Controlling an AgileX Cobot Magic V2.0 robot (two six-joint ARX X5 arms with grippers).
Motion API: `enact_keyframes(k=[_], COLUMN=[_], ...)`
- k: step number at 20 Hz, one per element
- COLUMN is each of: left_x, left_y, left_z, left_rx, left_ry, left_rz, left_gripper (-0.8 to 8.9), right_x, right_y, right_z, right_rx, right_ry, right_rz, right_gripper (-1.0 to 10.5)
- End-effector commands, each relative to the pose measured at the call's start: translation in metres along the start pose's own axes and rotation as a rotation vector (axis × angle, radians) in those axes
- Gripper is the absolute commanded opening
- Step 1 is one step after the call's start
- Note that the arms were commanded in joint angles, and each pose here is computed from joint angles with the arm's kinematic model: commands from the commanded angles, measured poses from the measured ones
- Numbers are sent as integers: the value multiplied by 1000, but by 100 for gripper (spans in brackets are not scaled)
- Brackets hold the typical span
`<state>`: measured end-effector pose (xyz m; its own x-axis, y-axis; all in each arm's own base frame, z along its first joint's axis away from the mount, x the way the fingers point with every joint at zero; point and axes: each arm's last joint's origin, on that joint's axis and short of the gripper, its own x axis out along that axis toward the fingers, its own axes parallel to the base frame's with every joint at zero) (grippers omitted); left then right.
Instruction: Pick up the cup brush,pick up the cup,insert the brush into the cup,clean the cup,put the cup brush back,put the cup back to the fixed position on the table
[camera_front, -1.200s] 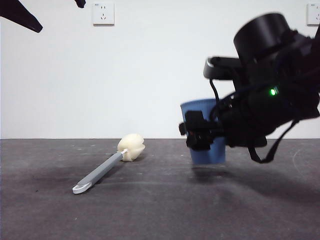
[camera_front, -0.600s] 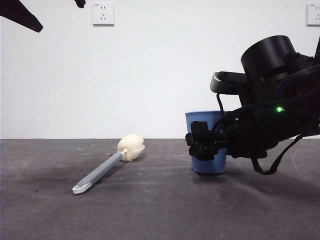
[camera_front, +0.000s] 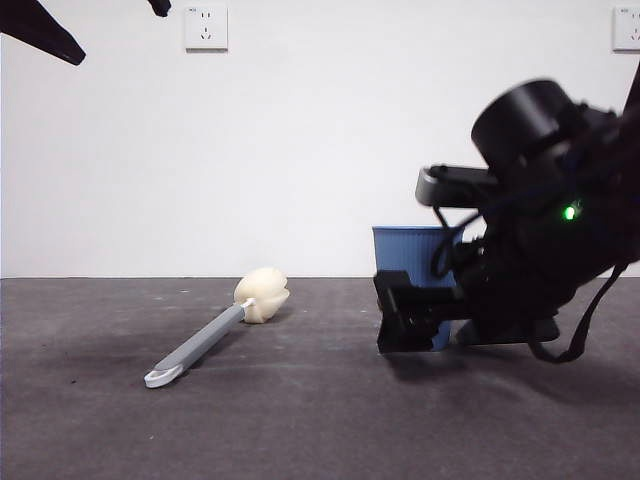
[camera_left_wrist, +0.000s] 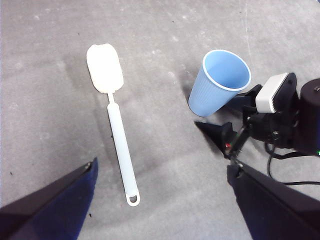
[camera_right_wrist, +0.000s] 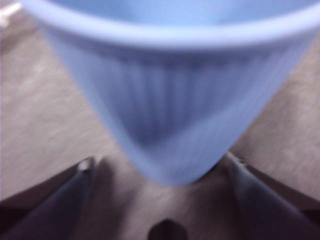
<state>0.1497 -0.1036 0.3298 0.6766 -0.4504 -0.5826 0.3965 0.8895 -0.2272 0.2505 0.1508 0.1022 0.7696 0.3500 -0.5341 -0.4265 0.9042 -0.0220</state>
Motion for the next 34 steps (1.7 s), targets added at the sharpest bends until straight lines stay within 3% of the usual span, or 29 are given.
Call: enact_keyframes(k=[1, 7, 18, 20, 22, 23, 25, 34], left_x=[0, 0, 0, 0, 0, 0, 0, 0], left_y=[0, 1, 3, 2, 2, 2, 2, 2], left_z=[-2, -3, -9, -9, -9, -9, -9, -9], left_rx=[14, 14, 98, 109, 111, 110, 110, 109], left_ry=[8, 24, 88, 89, 89, 89, 92, 93], left_rz=[2, 8, 20, 17, 17, 16, 6, 3], left_gripper=[437, 437, 428, 274, 45, -14, -8, -3], right_x=[-9, -53, -228, -251, -268, -274, -280, -280], right_y=[-1, -1, -14, -15, -14, -14, -13, -13], right_z=[2, 20, 52, 61, 69, 73, 77, 74], right_rx=[20, 59, 142, 157, 159, 156, 155, 162], right_ry=[19, 113, 119, 101, 78, 69, 64, 93], right_rz=[-6, 7, 182, 235, 313, 358, 415, 402], right_gripper=[541, 540, 526, 394, 100, -21, -10, 1])
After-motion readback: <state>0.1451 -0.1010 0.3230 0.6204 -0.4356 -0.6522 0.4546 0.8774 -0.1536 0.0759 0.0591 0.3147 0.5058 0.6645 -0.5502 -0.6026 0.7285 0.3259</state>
